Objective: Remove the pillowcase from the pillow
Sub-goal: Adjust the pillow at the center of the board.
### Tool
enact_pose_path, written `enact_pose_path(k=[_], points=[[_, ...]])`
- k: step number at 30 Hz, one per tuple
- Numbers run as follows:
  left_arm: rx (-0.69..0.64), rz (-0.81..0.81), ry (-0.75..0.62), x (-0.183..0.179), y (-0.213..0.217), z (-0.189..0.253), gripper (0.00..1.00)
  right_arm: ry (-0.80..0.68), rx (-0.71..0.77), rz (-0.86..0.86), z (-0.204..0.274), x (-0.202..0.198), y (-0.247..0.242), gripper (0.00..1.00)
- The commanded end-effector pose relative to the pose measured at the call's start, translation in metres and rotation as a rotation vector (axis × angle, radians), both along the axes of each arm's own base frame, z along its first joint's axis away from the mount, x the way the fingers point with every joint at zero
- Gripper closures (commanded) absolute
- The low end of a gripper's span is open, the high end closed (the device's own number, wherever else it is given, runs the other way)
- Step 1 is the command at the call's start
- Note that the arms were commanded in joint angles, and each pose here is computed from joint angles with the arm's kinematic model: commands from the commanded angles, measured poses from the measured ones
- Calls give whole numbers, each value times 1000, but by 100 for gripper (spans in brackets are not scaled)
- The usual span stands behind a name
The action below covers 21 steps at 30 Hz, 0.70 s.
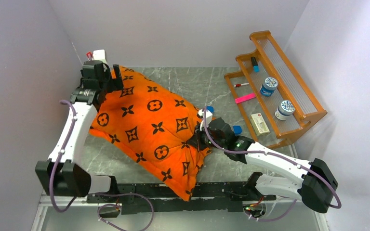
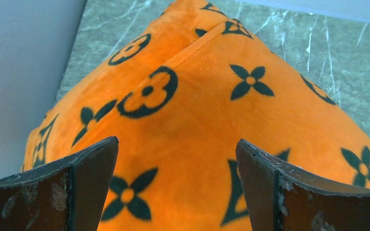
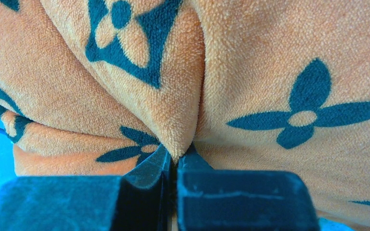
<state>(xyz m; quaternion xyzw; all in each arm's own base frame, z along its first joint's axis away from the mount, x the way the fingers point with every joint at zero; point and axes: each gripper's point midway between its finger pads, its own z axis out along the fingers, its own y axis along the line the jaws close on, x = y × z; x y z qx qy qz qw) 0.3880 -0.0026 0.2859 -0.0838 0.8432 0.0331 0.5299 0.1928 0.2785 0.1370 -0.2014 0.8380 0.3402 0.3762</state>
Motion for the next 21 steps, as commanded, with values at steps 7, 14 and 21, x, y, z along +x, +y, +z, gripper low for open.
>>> enact_pose_path(k=[7,14,21], points=[[-77,21,155,47,42,-29,3,-38,-57,81,-18,-8,-8,100],[-213,-220,309,45,2,-78,3,-66,-69,122,-17,-7,-4,100],[-307,-354,372,13,-35,-117,21,-133,-51,81,4,4,-4,100]])
